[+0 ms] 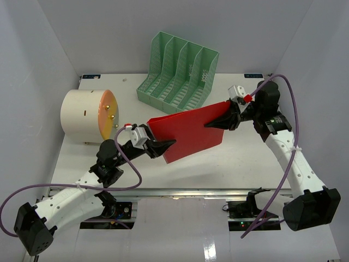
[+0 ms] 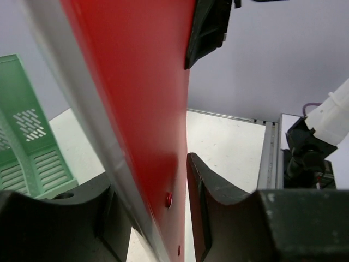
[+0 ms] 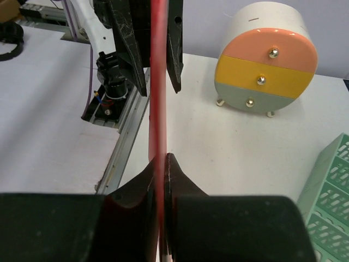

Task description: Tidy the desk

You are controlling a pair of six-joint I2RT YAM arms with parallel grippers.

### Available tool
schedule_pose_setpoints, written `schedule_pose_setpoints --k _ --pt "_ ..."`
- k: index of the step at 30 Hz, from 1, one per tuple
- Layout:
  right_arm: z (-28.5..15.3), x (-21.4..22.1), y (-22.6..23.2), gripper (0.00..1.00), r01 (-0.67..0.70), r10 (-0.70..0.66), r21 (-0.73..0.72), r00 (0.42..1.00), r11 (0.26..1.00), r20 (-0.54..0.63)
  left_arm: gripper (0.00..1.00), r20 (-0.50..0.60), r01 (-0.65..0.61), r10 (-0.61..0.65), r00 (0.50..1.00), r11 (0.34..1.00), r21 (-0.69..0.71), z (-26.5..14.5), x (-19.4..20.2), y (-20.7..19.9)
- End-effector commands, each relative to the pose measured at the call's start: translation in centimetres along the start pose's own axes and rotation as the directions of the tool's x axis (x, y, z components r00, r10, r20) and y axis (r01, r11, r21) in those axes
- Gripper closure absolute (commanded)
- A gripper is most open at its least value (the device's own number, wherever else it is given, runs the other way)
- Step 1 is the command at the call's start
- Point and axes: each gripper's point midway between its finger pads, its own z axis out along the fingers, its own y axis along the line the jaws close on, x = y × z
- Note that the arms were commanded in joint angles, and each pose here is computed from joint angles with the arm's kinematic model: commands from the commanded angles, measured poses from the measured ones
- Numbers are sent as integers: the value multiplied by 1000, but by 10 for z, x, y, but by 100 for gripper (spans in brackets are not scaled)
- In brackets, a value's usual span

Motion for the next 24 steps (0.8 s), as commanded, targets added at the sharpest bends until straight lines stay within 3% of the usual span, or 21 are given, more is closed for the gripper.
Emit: schedule_pose_setpoints --k 1,11,12,14,17,20,24 --pt "0 -26 14 92 97 -96 -67 995 993 17 55 39 11 -16 999 992 122 5 -22 -20" --pt "0 -27 8 87 83 -83 -47 996 995 15 97 29 40 -44 999 991 125 0 -29 -24" --pt "0 -26 6 80 76 -75 -37 997 996 15 99 33 41 -45 998 994 102 -2 -30 -22" --pt "0 -24 1 44 64 -64 -6 998 998 13 100 44 41 -43 998 998 46 -5 -35 -14" --pt "-3 -23 -15 11 77 -78 119 997 990 5 100 29 53 -50 998 993 -101 -10 -35 10" --pt "-23 -26 -55 3 116 -104 386 993 915 -51 100 -20 57 -66 998 956 -288 -18 -27 41" --pt "-77 -14 -98 7 89 -33 654 995 751 -98 100 -84 -9 -33 996 890 -457 -22 -24 77"
